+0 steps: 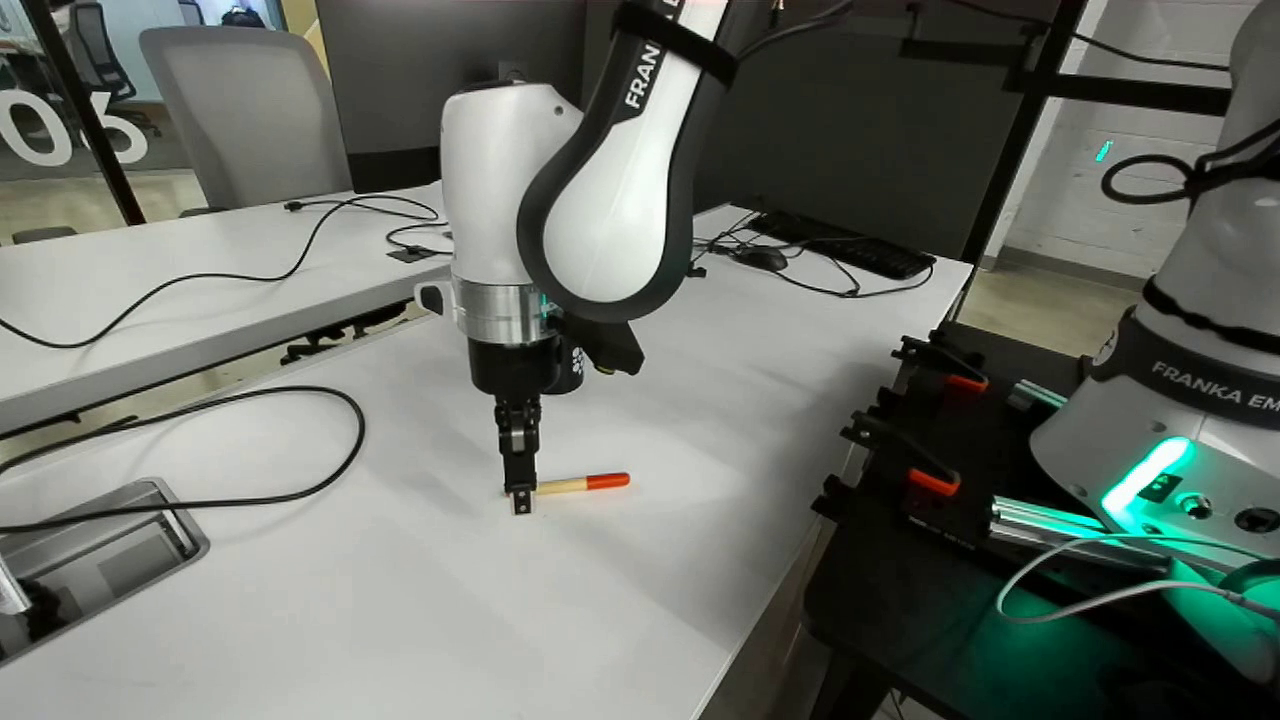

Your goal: Put the pen in the cup

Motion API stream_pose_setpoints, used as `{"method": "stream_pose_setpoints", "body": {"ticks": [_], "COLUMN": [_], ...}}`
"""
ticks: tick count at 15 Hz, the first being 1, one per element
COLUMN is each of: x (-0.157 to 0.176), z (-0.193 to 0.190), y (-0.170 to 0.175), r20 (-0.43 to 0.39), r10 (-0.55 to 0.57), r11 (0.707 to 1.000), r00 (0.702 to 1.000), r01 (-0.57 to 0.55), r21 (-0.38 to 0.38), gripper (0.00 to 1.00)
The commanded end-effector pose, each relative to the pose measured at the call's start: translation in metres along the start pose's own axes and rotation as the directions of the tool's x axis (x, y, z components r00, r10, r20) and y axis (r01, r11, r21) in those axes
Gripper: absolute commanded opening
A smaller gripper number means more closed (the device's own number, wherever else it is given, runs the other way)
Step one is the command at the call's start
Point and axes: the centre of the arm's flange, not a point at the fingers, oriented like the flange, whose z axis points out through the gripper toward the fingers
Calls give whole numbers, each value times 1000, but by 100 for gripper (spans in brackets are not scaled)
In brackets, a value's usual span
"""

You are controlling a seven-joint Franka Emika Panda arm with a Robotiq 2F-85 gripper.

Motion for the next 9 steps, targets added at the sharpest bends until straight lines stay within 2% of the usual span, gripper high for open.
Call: {"method": "stream_pose_setpoints", "body": {"ticks": [1,9], "x": [13,14], "z": [13,22], "y": [4,20], "r20": [15,27], "r10": [22,83], "r11": [999,993], "r00": [1000,996], "r01": [-22,-80], "r21": [-32,-90], "gripper": [100,100]}}
